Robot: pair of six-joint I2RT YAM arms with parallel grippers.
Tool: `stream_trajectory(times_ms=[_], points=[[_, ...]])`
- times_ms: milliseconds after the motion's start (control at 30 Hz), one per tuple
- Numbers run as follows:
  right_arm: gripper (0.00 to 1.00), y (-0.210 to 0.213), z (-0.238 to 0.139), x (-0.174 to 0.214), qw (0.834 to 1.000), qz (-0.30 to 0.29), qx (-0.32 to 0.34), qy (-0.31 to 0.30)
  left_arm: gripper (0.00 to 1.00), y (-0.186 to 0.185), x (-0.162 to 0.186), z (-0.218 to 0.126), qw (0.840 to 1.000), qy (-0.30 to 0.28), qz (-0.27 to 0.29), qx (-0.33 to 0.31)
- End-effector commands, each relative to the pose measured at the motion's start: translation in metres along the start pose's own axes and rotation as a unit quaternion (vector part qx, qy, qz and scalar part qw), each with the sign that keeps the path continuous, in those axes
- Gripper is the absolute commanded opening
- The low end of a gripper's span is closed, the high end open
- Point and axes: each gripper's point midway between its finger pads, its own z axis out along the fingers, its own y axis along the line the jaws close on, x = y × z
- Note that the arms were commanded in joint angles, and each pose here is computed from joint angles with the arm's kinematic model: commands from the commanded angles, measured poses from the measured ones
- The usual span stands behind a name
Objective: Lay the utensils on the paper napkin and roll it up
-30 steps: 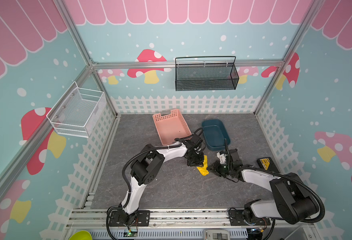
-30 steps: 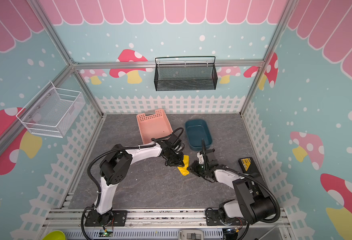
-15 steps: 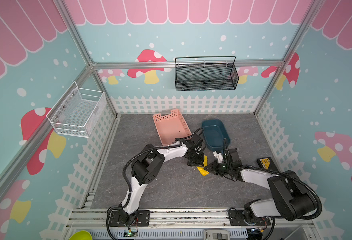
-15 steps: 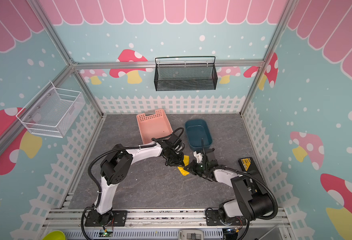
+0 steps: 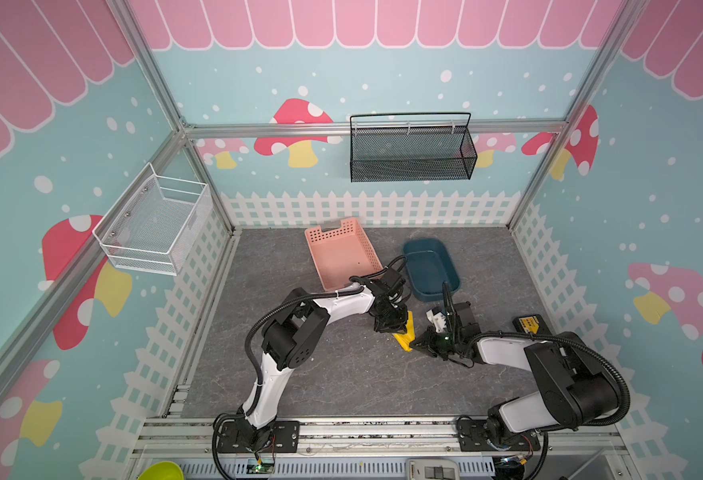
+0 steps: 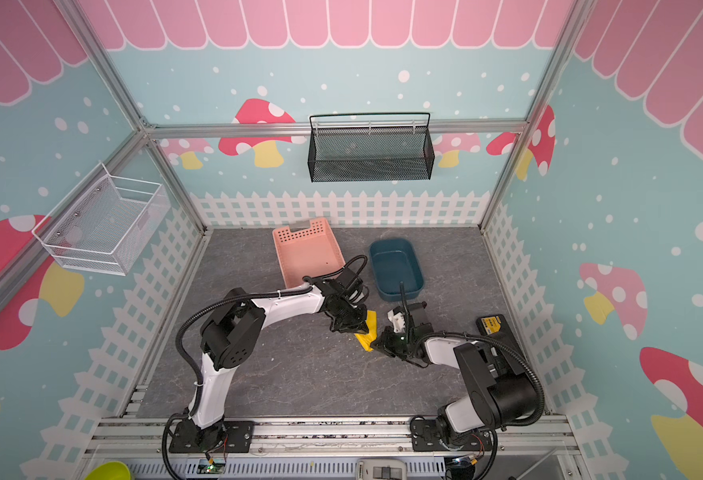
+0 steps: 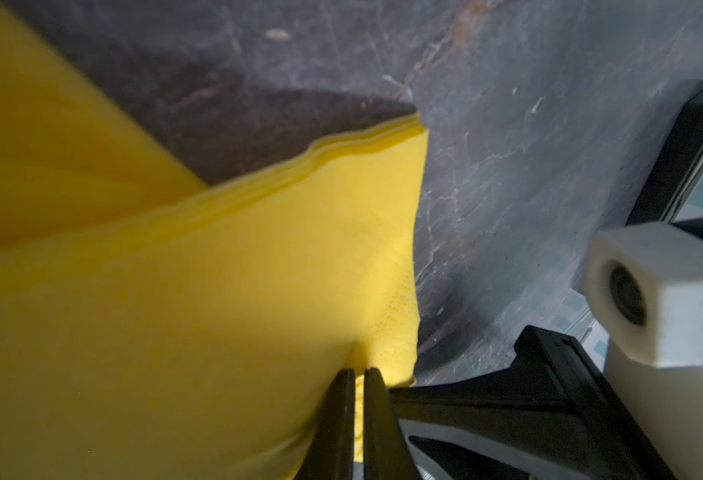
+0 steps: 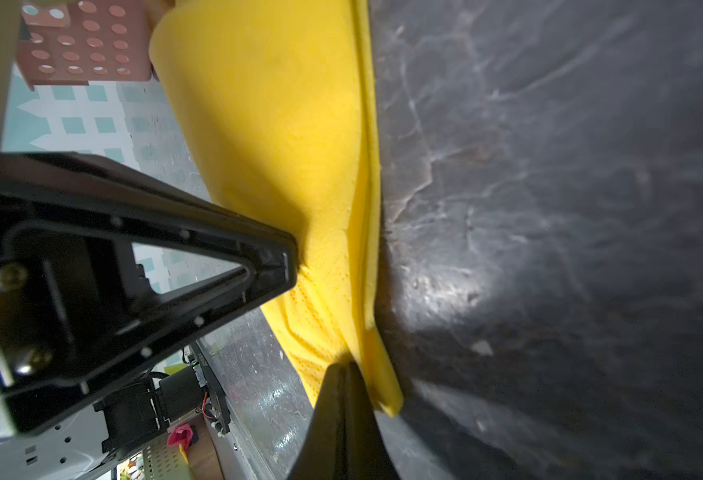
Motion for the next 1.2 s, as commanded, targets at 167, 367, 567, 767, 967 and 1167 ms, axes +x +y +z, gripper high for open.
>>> stream_trajectory(times_ms=[167,367,567,767,967,1167], points=[[0.0,0.033,-0.004,-0.001,0.997,-0.008,-0.082,0.007,0.12,0.034,0.009,0.014,0.998,0.022,-0.022,-0.054],[0.0,0.026,0.01,0.009,0.995,-0.004,-0.092,0.035,0.12,0.034,0.009,0.014,0.998,0.023,-0.021,-0.055],[0.0,-0.022,0.025,0.028,0.997,0.037,-0.014,0.066,0.12,0.035,0.01,0.014,0.998,0.024,-0.021,-0.058],[0.0,-0.016,0.018,0.018,0.999,0.017,0.003,0.048,0.12,0.035,0.009,0.014,0.998,0.023,-0.021,-0.057],[0.02,0.035,0.0,-0.012,0.998,-0.031,-0.058,0.008,0.12,0.033,0.008,0.013,0.998,0.023,-0.019,-0.054],[0.02,0.023,0.006,-0.019,0.999,-0.027,-0.04,0.012,0.12,0.031,0.008,0.011,0.998,0.022,-0.017,-0.054]])
